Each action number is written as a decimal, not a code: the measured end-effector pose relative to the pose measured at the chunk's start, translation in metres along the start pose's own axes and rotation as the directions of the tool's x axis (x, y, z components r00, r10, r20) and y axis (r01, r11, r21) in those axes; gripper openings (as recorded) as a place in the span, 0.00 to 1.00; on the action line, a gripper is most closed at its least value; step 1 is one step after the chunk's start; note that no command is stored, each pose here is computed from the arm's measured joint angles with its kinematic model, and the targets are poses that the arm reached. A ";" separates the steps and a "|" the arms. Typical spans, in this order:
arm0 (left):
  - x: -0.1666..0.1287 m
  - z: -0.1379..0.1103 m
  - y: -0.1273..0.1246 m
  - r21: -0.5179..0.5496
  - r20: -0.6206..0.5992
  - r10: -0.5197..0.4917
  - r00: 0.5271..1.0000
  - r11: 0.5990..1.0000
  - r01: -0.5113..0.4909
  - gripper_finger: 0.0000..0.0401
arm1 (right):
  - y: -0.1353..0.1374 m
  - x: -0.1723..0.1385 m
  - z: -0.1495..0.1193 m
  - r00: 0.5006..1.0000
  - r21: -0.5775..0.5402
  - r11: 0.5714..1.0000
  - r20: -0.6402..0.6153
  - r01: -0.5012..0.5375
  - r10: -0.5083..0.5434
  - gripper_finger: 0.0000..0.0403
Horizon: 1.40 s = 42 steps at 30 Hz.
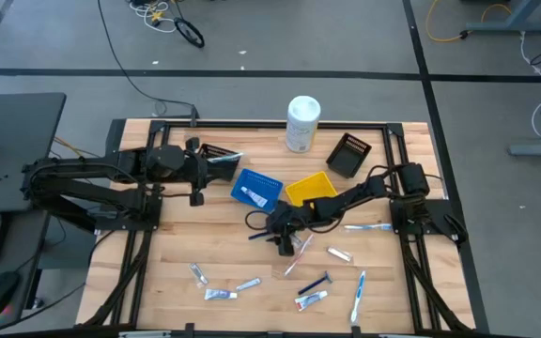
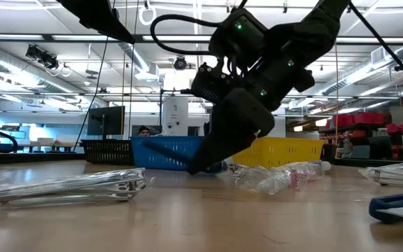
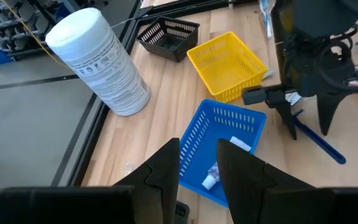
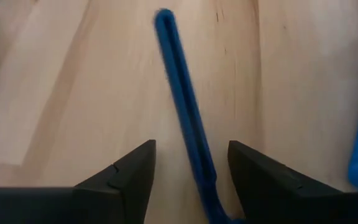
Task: Pick & Place Travel size toiletries
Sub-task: Put the blue razor into the yellow bin
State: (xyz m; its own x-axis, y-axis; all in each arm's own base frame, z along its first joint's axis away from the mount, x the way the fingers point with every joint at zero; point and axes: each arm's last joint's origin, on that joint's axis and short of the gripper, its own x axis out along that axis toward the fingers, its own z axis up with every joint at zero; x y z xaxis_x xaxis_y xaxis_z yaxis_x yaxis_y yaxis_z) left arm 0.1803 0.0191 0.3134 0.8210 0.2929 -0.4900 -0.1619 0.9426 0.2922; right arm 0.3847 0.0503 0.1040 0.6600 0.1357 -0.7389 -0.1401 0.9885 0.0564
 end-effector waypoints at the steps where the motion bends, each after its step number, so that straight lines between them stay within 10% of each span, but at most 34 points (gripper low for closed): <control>1: 0.000 0.000 0.000 -0.010 0.000 -0.001 1.000 1.000 0.001 0.28 | 0.000 0.000 -0.001 1.000 -0.005 1.000 -0.008 0.000 0.000 0.50; 21: 0.000 0.000 0.000 0.012 -0.001 0.000 1.000 1.000 0.000 0.28 | -0.001 -0.013 0.007 0.999 -0.009 0.999 0.019 0.050 -0.050 0.08; 32: 0.000 0.000 0.000 0.012 -0.002 0.002 1.000 1.000 -0.002 0.28 | 0.002 -0.094 0.036 0.989 0.020 0.990 0.041 0.140 -0.141 0.07; 42: 0.000 0.000 0.000 0.012 -0.002 0.003 1.000 1.000 -0.003 0.28 | -0.023 -0.148 0.011 0.885 -0.079 0.923 -0.265 0.376 -0.383 0.08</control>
State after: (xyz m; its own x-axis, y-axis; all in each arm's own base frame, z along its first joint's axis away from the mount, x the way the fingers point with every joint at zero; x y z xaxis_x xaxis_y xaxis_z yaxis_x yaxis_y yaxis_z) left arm 0.1802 0.0192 0.3133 0.8196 0.2961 -0.4905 -0.1578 0.9396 0.3036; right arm 0.2983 0.0076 0.2198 0.4421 -0.2764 -0.8533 0.0609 0.9584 -0.2789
